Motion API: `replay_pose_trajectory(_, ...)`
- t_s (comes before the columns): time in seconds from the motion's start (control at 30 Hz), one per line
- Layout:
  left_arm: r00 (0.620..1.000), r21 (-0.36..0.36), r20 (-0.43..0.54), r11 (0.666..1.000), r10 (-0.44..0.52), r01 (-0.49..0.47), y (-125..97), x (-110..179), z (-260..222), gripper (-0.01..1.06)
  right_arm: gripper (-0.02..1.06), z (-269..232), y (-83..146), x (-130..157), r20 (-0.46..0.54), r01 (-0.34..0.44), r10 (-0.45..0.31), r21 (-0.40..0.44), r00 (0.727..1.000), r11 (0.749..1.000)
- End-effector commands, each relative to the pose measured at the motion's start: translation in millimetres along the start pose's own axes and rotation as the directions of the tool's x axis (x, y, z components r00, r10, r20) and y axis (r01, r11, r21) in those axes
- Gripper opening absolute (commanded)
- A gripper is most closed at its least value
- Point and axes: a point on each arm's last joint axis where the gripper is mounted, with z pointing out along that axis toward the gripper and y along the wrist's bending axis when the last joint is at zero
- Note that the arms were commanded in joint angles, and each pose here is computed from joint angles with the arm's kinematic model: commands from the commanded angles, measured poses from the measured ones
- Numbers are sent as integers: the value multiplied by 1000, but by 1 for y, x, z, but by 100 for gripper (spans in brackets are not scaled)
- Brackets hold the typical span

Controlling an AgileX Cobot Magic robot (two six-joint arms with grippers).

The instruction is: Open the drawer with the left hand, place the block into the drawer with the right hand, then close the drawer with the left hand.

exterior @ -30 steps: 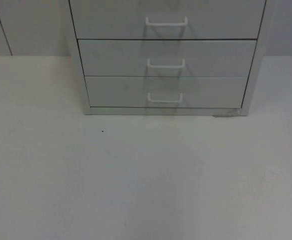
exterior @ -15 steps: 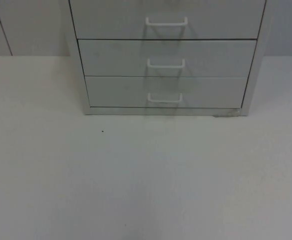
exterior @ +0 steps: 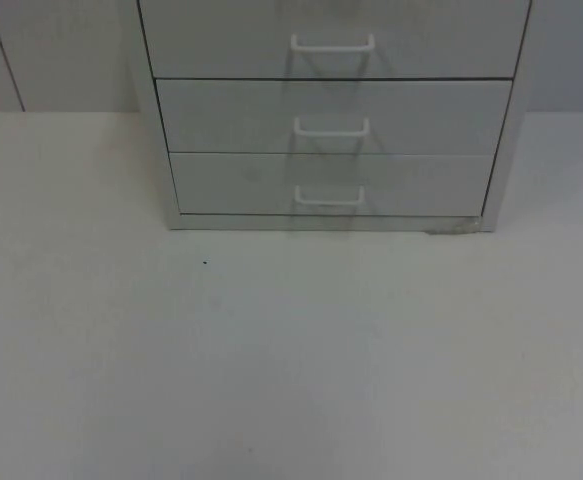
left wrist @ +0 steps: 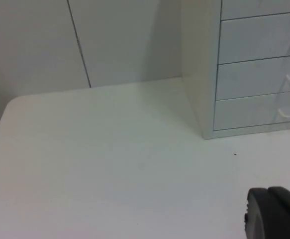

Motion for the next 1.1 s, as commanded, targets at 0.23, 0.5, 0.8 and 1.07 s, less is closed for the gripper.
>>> replay_pose_trajectory(0.23,1000,-11,-11,1000,1,-1,1,2,0,0,75,5,1,8,-53,5,-5,-8,999,1000)
replay_pose_trajectory(0.5,997,12,-80,1000,-13,14,1,18,16,0,75,6,1,9,-60,2,-2,-5,998,1000)
replay_pose_trajectory(0.8,996,15,-90,1000,-5,6,1,19,16,0,75,6,0,9,-60,1,-1,-4,998,1000)
replay_pose_trajectory(1.07,987,3,-162,1000,5,-5,2,29,21,0,75,6,1,9,-60,-1,1,-7,998,1000)
